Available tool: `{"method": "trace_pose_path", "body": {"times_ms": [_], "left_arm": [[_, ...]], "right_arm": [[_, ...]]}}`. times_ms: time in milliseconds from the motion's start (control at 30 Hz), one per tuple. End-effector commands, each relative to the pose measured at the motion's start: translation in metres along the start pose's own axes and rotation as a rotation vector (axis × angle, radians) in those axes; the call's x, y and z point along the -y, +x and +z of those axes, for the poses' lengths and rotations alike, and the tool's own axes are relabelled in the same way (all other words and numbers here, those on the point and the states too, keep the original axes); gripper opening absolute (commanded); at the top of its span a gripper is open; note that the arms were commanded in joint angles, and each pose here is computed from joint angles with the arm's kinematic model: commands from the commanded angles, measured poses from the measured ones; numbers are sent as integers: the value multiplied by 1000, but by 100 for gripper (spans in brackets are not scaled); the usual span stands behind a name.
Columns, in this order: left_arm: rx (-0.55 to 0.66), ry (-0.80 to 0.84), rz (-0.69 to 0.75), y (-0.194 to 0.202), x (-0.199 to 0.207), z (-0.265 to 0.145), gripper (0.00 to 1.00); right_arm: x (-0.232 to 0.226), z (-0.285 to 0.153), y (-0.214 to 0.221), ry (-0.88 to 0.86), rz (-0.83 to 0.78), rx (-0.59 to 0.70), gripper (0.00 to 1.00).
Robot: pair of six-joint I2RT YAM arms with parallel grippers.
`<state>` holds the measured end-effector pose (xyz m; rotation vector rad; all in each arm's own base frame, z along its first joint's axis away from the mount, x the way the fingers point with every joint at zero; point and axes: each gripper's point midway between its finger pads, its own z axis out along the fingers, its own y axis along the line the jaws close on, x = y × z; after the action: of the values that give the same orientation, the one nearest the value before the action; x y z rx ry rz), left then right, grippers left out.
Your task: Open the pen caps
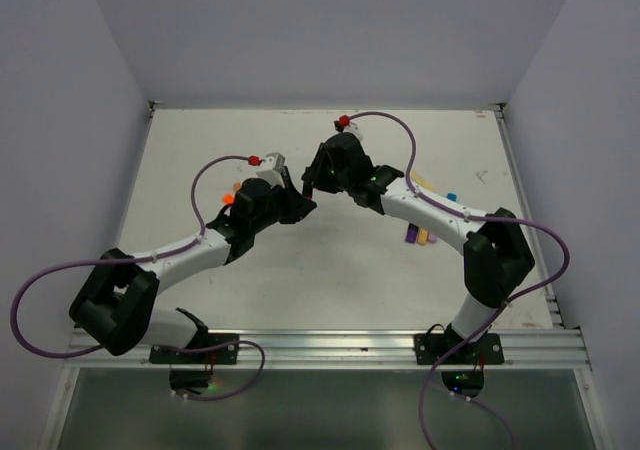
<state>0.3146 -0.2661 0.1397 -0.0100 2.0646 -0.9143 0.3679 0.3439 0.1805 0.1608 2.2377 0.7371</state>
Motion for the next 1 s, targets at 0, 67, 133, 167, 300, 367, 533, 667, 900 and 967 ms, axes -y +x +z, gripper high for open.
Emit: {"method": "trace_pose_path", "body": {"times_ms": [0,67,133,167,300,367,533,667,900,967], "left_arm": [[44,37,34,-14,12,-1,0],[48,37,36,-14,12,-2,0],[50,39,41,-15,13,-2,0],[50,37,40,-15,13,-2,0],[53,41,37,-16,14,-3,0],[54,37,38,-17,13,-2,0],[56,36,38,-17,13,-3,0],[54,44,42,-17,15,-3,0],[60,59,57,-18,17,-7,0],[66,68,58,-17,18,-10,0]], "right_arm": [[-23,-12,-7,-81,1,11,21],[-25,-7,0,-89,-6,-23,27],[-24,-5,5,-91,2,-35,27],[-25,-4,6,-98,5,-29,27],[-24,0,11,-100,3,-44,35],[-23,1,12,-97,-3,-48,42],[-18,5,17,-79,-13,-59,43],[-19,10,21,-88,-16,-76,41],[-22,22,25,-104,-1,-71,0],[-21,25,14,-92,5,-25,0]]}}
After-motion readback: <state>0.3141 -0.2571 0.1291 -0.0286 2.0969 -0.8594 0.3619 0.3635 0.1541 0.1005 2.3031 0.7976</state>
